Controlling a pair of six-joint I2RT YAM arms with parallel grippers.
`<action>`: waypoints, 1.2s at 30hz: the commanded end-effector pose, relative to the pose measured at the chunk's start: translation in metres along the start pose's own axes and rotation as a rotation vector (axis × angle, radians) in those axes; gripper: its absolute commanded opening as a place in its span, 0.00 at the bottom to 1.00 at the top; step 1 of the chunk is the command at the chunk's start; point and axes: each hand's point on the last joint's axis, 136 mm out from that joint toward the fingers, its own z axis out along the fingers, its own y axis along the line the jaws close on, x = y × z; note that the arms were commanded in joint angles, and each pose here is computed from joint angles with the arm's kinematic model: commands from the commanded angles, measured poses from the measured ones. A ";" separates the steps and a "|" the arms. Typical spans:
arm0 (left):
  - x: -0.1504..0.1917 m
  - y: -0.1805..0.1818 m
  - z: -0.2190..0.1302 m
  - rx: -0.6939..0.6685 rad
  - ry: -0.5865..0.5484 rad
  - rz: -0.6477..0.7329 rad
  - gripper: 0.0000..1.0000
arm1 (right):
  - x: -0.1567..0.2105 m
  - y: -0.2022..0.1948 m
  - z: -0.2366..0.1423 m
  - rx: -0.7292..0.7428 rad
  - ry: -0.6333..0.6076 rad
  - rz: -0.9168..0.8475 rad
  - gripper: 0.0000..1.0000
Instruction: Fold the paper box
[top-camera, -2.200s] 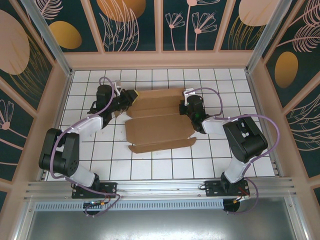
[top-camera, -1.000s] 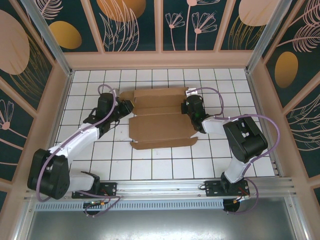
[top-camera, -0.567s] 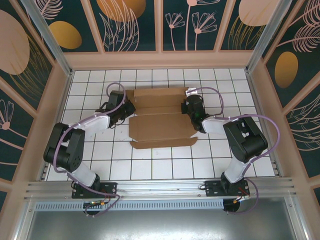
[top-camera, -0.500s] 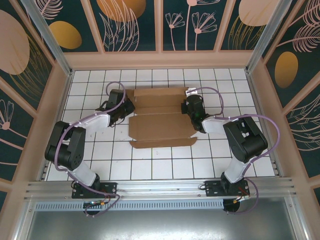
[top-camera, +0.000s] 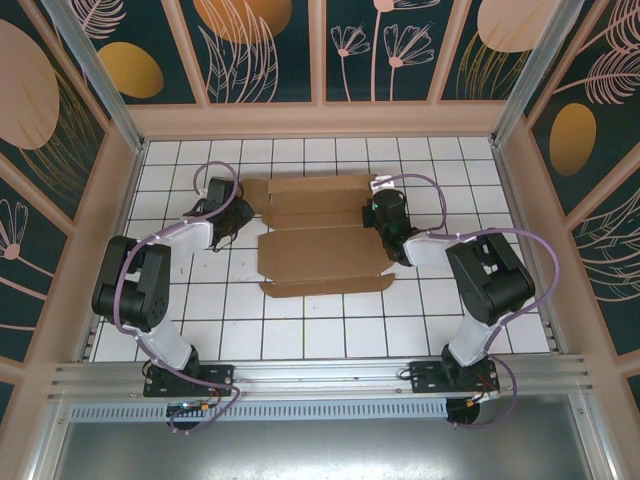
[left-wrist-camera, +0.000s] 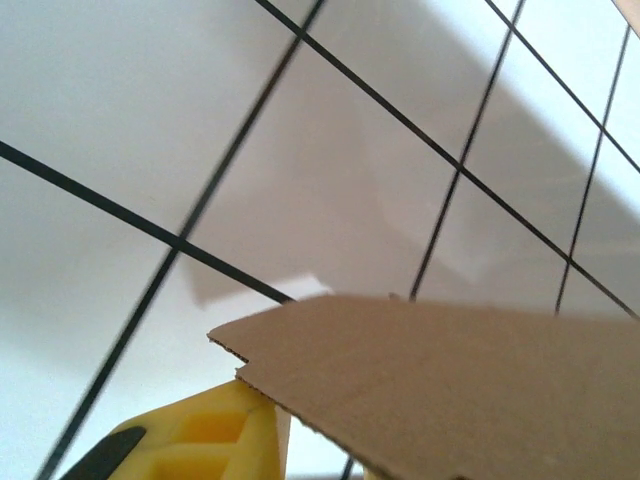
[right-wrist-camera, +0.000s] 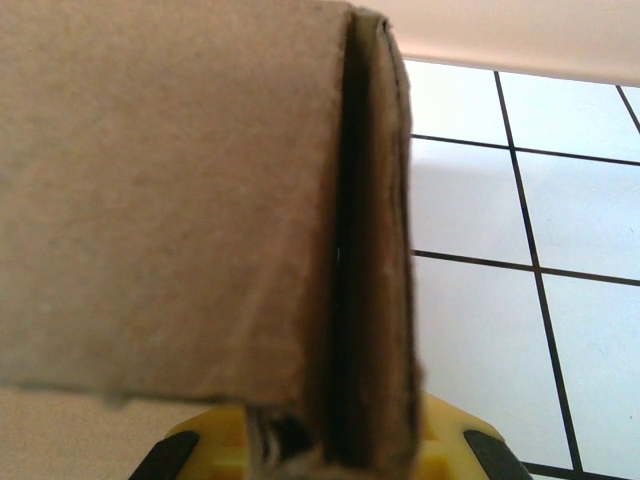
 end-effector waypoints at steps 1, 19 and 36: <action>-0.020 -0.012 -0.002 0.022 -0.030 -0.026 0.26 | 0.000 0.002 0.007 0.003 0.007 0.002 0.00; -0.011 -0.040 0.037 0.314 0.166 -0.209 0.42 | -0.001 0.009 0.010 -0.030 0.034 -0.021 0.00; 0.038 -0.035 0.037 0.347 0.321 -0.192 0.34 | 0.002 0.014 0.018 -0.042 0.059 -0.024 0.00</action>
